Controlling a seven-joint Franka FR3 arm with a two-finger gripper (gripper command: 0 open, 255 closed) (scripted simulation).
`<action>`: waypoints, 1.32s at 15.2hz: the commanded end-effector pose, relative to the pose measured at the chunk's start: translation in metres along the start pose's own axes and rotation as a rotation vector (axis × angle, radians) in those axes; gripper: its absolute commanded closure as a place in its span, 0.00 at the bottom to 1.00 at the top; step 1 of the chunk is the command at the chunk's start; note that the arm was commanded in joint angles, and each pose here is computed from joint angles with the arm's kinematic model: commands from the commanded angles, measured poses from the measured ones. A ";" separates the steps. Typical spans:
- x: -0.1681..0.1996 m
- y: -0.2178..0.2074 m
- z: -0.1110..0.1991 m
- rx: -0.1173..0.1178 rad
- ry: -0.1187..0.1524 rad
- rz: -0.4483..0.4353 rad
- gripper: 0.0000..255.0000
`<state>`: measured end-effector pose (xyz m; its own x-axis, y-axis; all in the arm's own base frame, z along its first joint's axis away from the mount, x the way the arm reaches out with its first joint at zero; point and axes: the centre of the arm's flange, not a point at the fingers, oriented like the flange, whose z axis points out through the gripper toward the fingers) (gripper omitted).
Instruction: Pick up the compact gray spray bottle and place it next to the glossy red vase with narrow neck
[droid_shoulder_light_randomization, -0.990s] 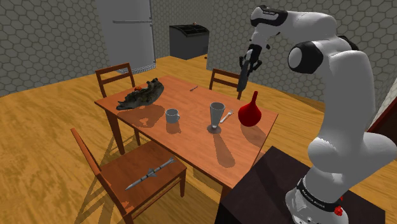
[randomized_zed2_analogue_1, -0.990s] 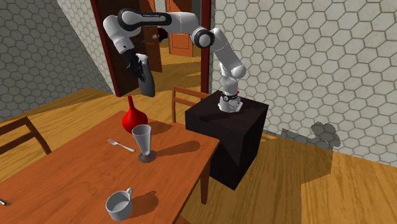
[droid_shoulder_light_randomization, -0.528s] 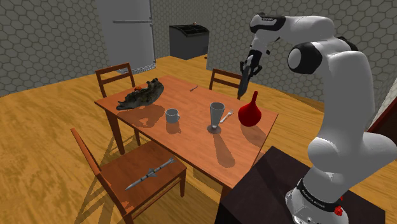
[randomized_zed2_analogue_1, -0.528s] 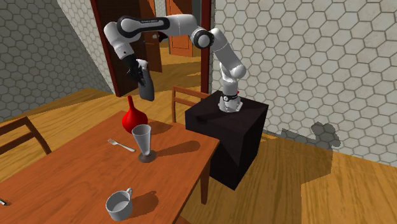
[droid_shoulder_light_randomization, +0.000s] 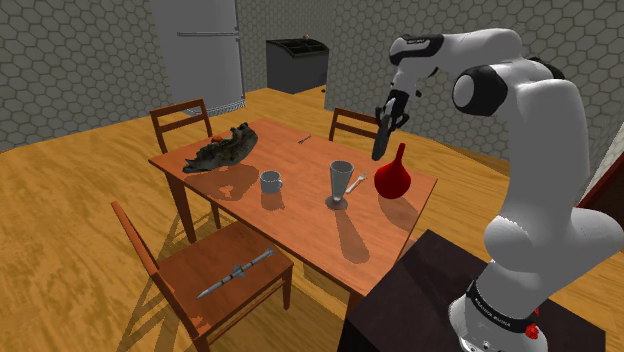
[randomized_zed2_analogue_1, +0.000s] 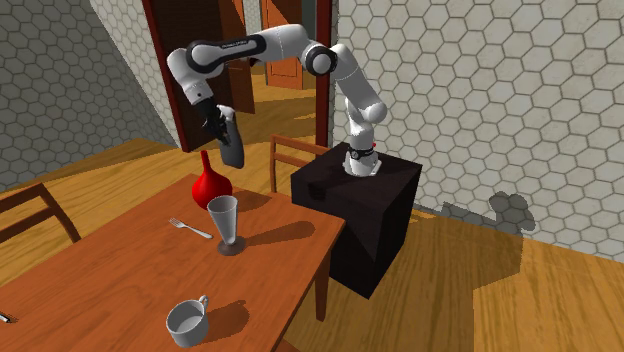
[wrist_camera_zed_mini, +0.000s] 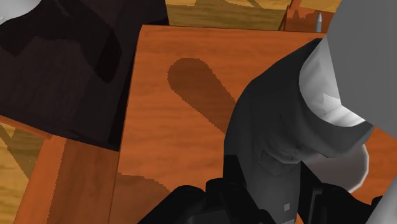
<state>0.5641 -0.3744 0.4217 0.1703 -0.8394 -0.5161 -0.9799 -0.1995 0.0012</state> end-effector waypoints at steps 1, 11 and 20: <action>0.005 -0.001 0.009 0.000 0.000 0.000 1.00; 0.032 -0.001 0.054 0.000 0.000 0.000 1.00; 0.057 -0.001 0.095 0.000 0.000 0.000 1.00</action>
<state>0.5650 -0.3736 0.3181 0.1703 -0.8395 -0.5161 -0.9799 -0.1995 0.0012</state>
